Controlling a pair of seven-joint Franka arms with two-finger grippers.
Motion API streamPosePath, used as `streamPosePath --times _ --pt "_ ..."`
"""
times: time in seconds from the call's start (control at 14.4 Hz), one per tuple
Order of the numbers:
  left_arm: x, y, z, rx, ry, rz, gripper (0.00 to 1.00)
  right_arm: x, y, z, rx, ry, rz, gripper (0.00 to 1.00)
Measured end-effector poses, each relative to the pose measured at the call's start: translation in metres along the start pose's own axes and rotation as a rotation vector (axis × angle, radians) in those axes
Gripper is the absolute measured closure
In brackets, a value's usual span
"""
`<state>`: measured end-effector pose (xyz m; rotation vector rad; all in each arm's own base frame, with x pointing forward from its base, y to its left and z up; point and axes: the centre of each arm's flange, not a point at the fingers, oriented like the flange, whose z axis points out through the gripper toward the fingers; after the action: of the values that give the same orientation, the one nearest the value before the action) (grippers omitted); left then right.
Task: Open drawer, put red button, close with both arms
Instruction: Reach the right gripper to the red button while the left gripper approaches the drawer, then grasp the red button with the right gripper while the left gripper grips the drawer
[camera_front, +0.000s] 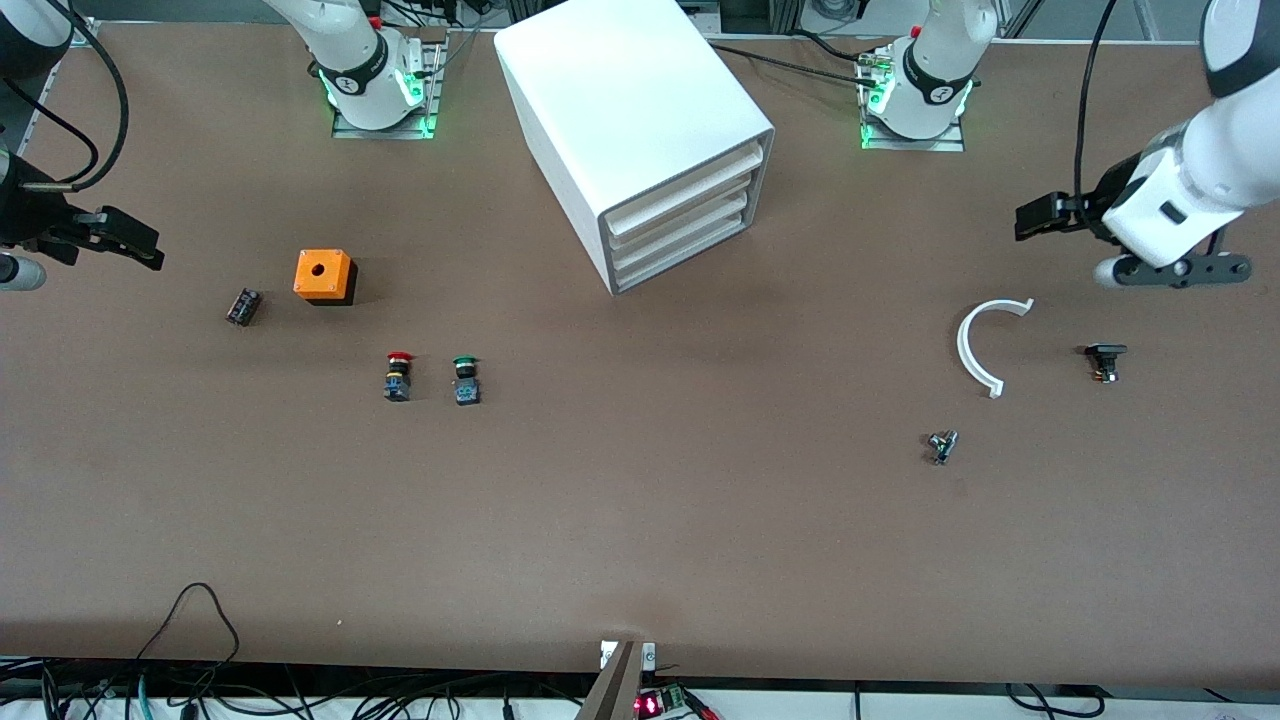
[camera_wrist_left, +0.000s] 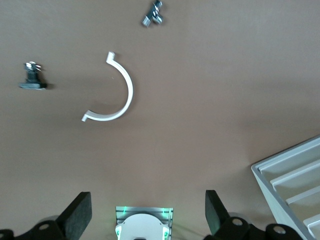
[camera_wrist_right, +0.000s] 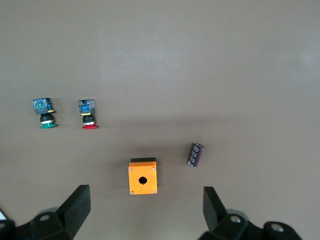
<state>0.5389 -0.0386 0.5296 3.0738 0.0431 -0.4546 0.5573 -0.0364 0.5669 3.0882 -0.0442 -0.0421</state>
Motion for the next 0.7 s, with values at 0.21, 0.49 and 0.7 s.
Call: streamPosePath --times 0.21,0.49,0.7 --pt "0.021 0.015 0.055 -0.136 -0.117 0.074 0.0 0.014 -0.023 0.014 0.021 0.017 -0.031 0.0" --pt "0.043 0.047 0.155 -0.458 -0.256 0.154 0.0 0.049 -0.064 0.068 0.046 0.046 -0.08 0.0" --pt "0.041 0.082 0.228 -0.661 -0.305 0.222 0.0 0.068 -0.096 0.121 0.05 0.026 -0.127 0.0"
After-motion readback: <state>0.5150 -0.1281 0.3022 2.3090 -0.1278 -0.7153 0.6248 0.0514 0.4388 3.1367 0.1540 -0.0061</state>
